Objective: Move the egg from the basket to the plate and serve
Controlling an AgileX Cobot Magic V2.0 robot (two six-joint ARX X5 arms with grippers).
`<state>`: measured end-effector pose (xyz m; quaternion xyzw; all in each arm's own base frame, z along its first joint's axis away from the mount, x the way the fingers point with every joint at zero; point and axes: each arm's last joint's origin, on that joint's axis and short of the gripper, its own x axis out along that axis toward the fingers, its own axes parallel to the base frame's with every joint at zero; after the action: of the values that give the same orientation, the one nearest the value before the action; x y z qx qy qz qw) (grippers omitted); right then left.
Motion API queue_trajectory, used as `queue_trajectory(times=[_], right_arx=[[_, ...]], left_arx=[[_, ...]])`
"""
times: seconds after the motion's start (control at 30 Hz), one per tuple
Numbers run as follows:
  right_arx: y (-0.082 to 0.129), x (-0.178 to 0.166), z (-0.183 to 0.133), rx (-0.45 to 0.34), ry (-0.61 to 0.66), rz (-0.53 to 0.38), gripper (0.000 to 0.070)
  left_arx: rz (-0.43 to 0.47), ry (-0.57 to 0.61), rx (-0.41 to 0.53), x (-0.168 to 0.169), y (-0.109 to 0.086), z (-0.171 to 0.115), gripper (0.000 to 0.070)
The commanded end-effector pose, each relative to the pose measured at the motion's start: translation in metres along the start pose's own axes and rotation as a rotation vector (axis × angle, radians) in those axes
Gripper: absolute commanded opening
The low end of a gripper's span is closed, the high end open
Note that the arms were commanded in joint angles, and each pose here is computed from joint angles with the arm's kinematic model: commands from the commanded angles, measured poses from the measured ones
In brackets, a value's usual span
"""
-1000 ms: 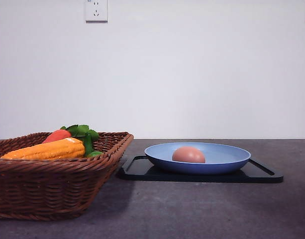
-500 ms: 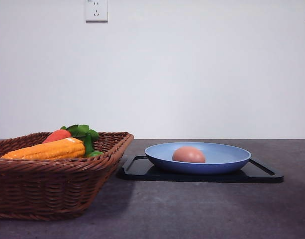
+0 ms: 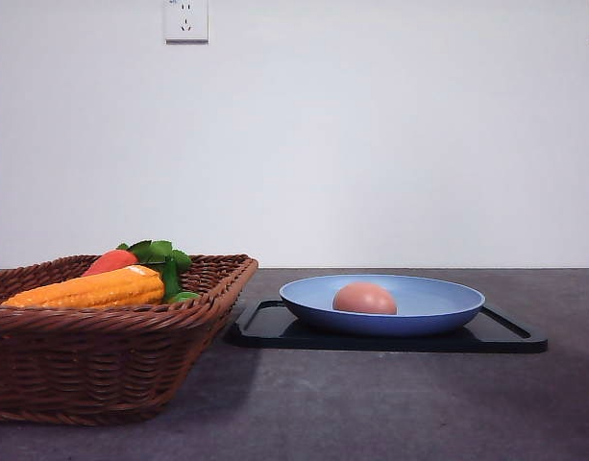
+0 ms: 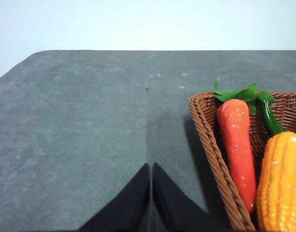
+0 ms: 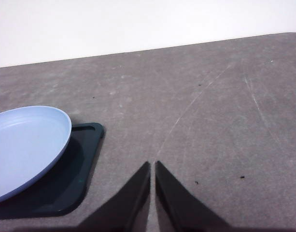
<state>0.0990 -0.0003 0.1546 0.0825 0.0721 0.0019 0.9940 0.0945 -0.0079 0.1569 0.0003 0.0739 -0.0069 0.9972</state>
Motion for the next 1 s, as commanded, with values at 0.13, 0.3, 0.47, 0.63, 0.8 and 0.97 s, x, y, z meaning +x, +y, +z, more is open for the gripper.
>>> queue_trajectory(times=[0.13,0.3,0.47,0.63,0.8,0.97], right_arx=[[0.0000,0.0001,0.0001,0.012,-0.009,0.001,0.0000],[0.0000,0.0001,0.0001,0.012,-0.009,0.001,0.0000],[0.0000,0.0001,0.0002,0.012,-0.010,0.001,0.0000],[0.0000,0.0001,0.0001,0.012,-0.009,0.001,0.0000],[0.0000,0.0001,0.0001,0.012,-0.009,0.001,0.0000],[0.0000,0.0001,0.0001,0.012,-0.009,0.001,0.0000]], left_arx=[[-0.001,0.014,0.007,0.0026,-0.0001,-0.0078,0.0000],[-0.001,0.014,0.007,0.0026,-0.0001,-0.0078,0.0000],[-0.001,0.014,0.007,0.0026,-0.0001,-0.0078,0.0000],[-0.001,0.014,0.007,0.0026,-0.0001,-0.0078,0.0000],[-0.001,0.014,0.007,0.0026,-0.0001,-0.0078,0.0000],[-0.001,0.014,0.007,0.0026,-0.0001,-0.0078,0.0000]])
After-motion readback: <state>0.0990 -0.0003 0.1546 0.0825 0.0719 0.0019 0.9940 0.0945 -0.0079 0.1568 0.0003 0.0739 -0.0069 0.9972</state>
